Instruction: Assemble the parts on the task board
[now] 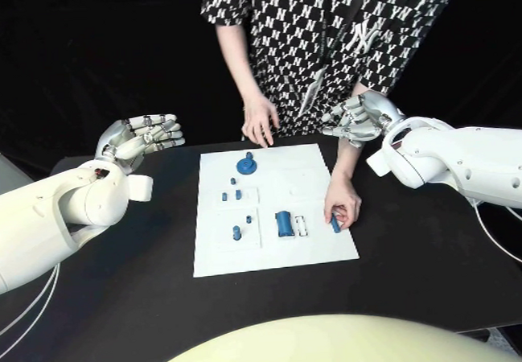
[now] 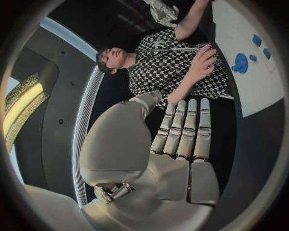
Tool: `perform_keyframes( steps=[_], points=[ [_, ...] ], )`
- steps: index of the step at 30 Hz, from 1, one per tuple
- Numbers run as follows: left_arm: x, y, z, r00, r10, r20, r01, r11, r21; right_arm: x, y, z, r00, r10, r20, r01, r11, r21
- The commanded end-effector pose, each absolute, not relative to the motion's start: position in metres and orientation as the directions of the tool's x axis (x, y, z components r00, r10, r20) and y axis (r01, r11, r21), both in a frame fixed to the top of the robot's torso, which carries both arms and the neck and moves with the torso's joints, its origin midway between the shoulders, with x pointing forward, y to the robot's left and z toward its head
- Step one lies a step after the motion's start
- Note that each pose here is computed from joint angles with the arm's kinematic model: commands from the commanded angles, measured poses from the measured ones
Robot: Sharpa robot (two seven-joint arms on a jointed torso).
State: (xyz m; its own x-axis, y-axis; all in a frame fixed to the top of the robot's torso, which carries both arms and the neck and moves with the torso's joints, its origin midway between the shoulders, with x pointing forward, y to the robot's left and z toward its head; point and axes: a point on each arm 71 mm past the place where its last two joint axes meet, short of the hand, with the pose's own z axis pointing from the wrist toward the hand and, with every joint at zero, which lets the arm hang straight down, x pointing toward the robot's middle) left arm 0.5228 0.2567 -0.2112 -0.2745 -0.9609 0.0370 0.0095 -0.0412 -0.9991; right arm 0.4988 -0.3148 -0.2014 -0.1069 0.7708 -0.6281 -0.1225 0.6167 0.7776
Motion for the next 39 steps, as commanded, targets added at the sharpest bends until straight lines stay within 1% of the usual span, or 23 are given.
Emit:
perform_keyframes(
  steps=[1, 13, 21, 26, 39],
  points=[
    [0.523, 0.255, -0.211, -0.286, -0.957, 0.047, 0.011, -0.052, -0.999, 0.498, -0.314, -0.201, -0.107, 0.764, -0.636, -0.138, 0.622, 0.77],
    [0.521, 0.258, -0.21, -0.283, -0.958, 0.046, 0.012, -0.051, -0.999, 0.494, -0.316, -0.199, -0.099, 0.762, -0.64, -0.14, 0.626, 0.767],
    [0.518, 0.26, -0.208, -0.284, -0.958, 0.047, 0.013, -0.052, -0.999, 0.483, -0.319, -0.197, -0.103, 0.747, -0.656, -0.118, 0.646, 0.754],
    [0.514, 0.26, -0.206, -0.296, -0.954, 0.053, 0.013, -0.059, -0.998, 0.472, -0.318, -0.197, -0.121, 0.714, -0.69, -0.091, 0.684, 0.723],
    [0.494, 0.26, -0.198, -0.351, -0.934, 0.073, 0.01, -0.082, -0.997, 0.436, -0.313, -0.202, -0.193, 0.557, -0.808, -0.005, 0.823, 0.568]
  ],
)
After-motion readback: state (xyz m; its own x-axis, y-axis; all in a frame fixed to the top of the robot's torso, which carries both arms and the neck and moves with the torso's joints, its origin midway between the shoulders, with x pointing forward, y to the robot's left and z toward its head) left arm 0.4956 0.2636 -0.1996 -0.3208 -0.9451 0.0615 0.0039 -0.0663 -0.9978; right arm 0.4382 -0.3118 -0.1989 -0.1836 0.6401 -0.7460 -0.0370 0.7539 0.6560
